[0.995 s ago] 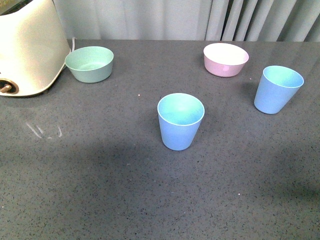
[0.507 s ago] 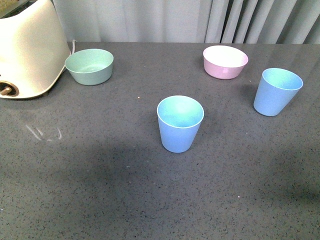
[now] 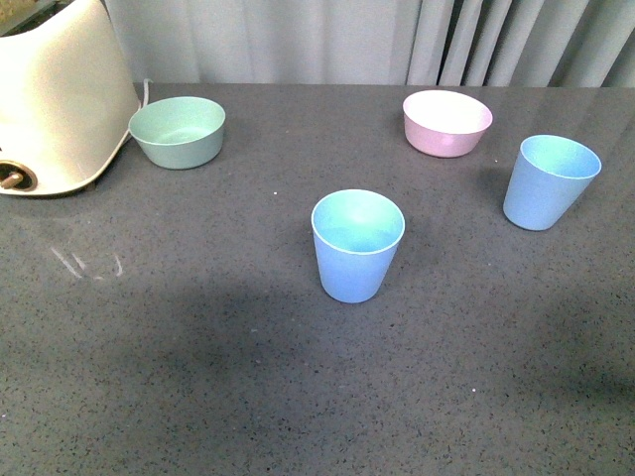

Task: Stack blue cups with both arms

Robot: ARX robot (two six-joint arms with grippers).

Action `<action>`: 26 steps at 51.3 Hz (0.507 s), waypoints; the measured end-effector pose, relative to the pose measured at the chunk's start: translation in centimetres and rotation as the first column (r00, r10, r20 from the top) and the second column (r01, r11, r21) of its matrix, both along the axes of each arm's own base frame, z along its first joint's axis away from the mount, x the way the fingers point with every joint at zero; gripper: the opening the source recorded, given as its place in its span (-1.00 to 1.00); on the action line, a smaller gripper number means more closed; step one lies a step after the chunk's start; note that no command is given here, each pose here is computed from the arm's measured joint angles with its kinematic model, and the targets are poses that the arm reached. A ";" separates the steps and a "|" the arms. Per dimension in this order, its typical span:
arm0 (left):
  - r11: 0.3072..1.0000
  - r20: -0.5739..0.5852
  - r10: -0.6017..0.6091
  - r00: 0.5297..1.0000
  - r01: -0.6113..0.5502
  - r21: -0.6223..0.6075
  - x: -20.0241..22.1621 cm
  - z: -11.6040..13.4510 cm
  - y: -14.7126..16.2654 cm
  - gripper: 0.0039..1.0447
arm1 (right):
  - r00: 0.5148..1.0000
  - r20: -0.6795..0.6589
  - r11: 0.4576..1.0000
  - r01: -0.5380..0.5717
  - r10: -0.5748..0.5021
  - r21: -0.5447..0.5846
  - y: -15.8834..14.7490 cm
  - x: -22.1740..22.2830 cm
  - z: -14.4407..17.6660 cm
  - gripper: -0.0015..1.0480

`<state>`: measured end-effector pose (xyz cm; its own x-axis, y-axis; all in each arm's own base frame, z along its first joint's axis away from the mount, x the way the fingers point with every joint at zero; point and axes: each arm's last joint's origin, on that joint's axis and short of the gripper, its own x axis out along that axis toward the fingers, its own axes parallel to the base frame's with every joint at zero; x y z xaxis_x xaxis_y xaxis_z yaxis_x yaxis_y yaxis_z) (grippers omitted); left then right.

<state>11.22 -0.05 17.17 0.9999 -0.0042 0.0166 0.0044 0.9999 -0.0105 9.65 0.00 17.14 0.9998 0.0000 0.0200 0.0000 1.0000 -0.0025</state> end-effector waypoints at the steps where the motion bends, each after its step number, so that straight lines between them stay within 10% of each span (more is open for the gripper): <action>1: 1.000 0.000 0.000 1.000 0.000 0.000 0.0 0.0 0.0 -0.97 | 1.000 0.000 1.000 0.000 0.000 0.000 0.0 0.0 0.0 0.83; 26: 1.000 -0.009 0.000 1.000 0.000 0.000 -1.5 -0.3 0.0 -0.97 | 1.000 -0.001 1.000 -0.001 0.001 0.000 0.0 0.0 0.0 0.83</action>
